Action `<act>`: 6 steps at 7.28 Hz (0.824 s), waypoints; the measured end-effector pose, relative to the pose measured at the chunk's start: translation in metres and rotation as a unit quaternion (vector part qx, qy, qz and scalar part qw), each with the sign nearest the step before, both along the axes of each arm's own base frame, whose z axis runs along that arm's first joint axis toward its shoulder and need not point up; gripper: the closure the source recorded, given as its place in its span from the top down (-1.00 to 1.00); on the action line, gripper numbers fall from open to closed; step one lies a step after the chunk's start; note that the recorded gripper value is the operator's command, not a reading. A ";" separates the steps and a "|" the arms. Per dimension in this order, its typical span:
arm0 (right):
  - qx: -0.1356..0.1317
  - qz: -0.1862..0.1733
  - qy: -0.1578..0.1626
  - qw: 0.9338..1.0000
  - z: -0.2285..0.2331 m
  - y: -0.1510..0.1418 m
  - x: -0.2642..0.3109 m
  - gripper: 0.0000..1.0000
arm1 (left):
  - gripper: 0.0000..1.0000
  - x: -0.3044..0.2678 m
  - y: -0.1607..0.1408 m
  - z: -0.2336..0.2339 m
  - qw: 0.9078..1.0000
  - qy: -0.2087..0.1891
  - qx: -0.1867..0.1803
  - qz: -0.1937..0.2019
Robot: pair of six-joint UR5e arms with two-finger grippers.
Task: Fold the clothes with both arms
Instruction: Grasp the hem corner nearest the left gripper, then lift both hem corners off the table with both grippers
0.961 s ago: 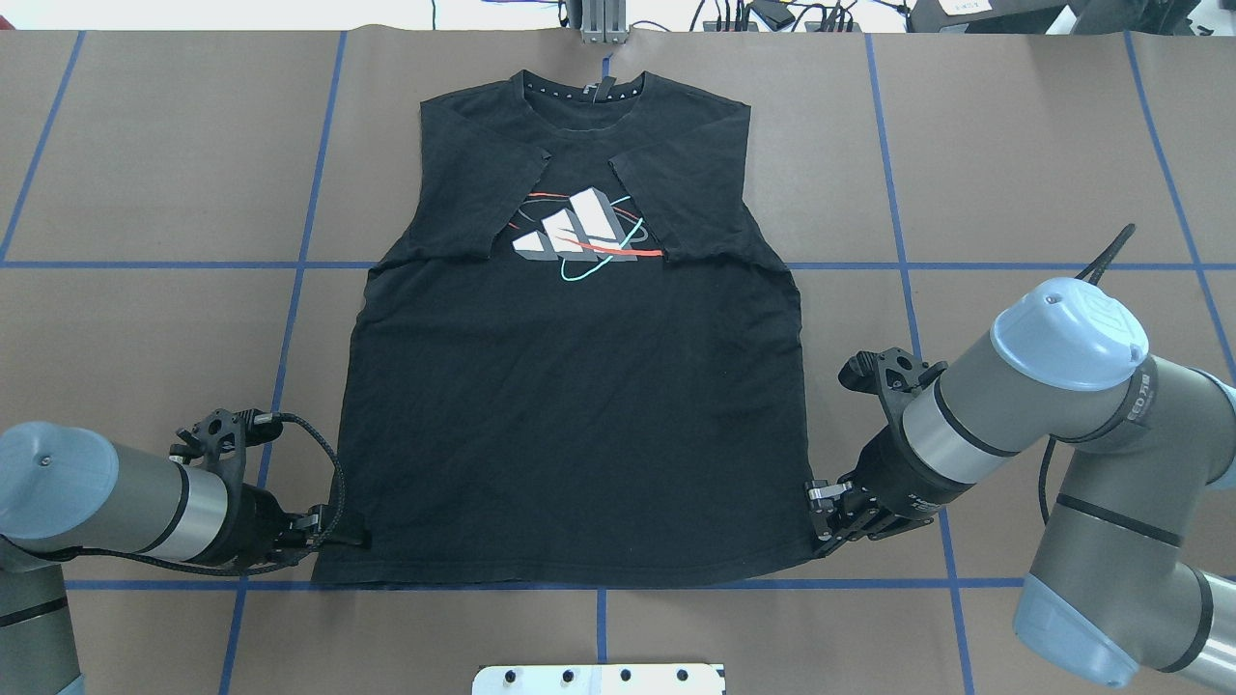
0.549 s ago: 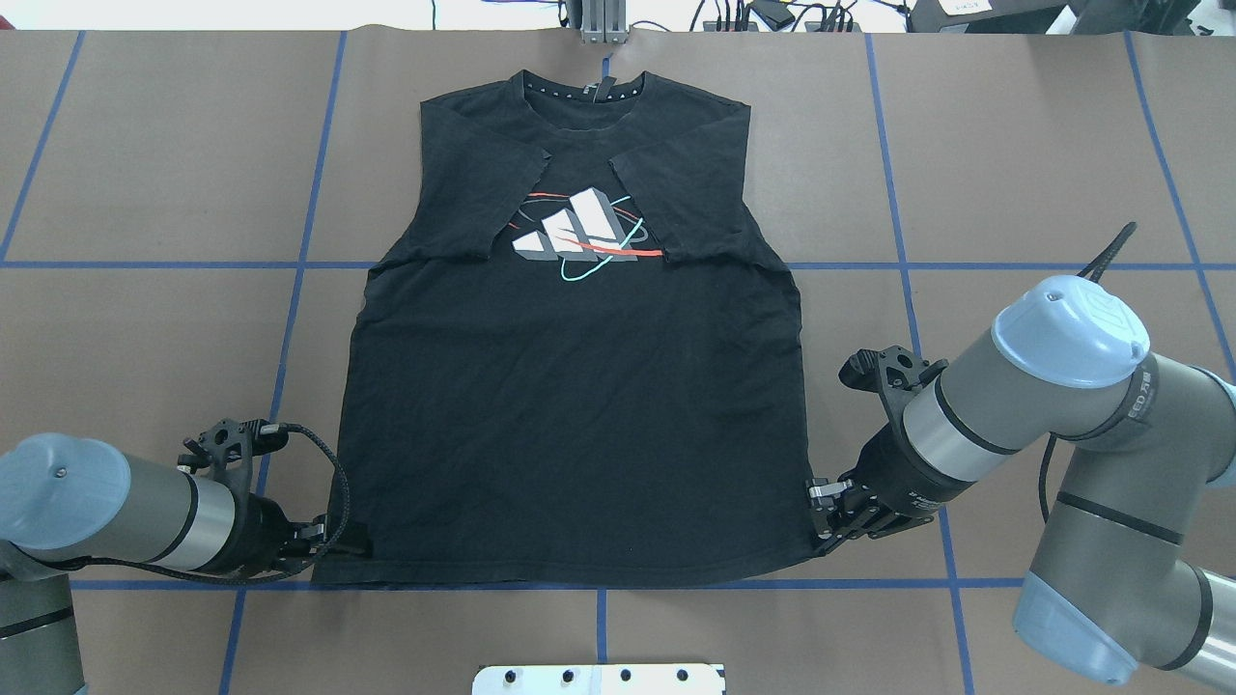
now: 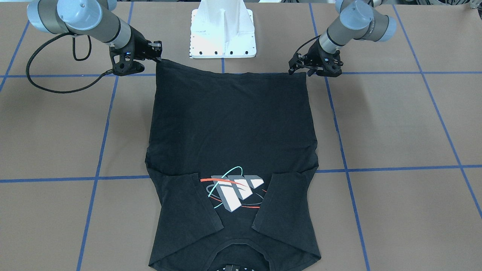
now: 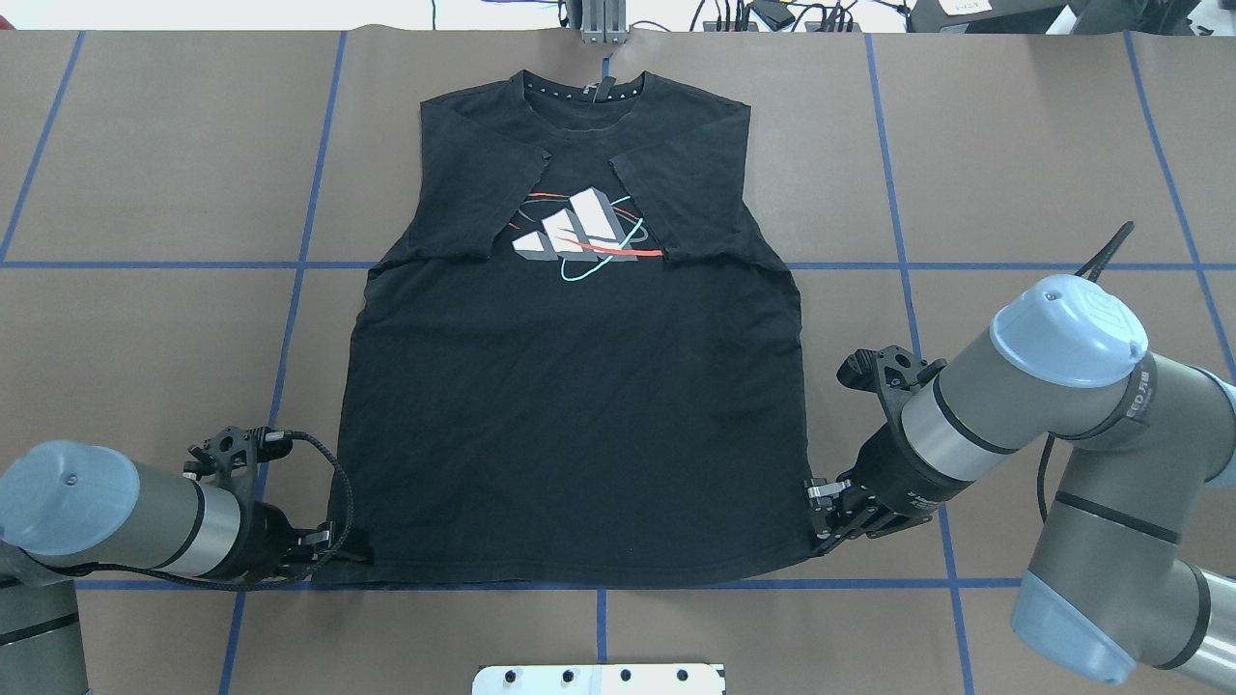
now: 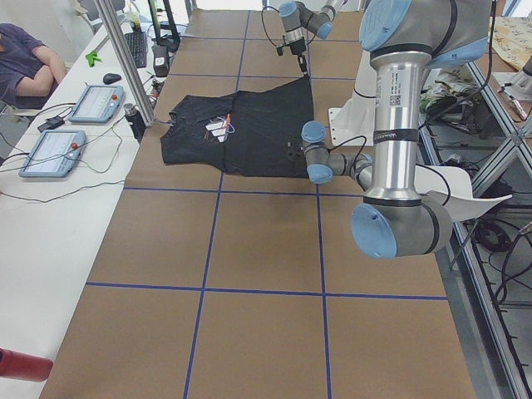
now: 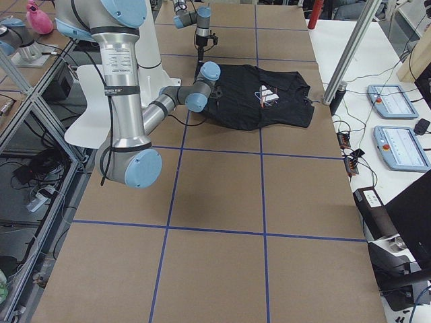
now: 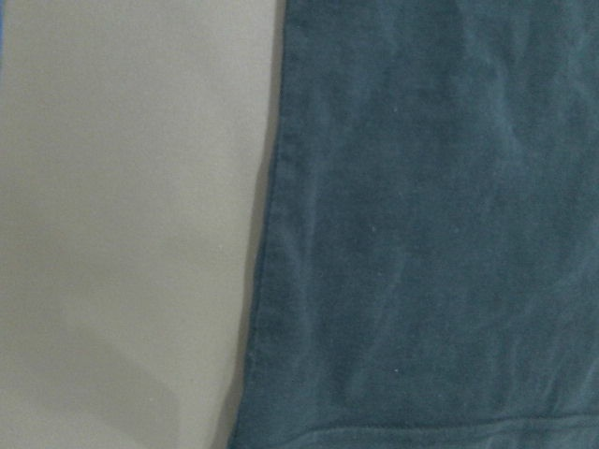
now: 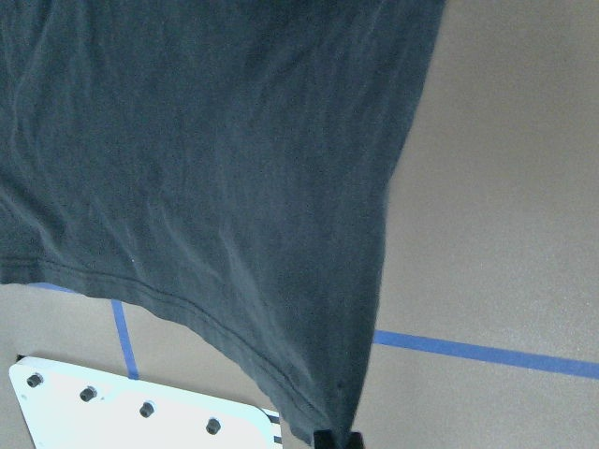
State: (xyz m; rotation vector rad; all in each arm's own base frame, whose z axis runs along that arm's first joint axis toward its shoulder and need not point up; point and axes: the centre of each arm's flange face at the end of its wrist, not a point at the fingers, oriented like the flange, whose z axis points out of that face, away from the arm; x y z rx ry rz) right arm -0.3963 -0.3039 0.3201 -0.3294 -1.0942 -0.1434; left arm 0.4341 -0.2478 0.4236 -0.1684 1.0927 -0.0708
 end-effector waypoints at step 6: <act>-0.005 0.000 -0.006 1.000 -0.003 -0.006 0.008 -1.00 | -1.00 0.003 0.005 0.005 1.000 -0.005 -0.006 0.003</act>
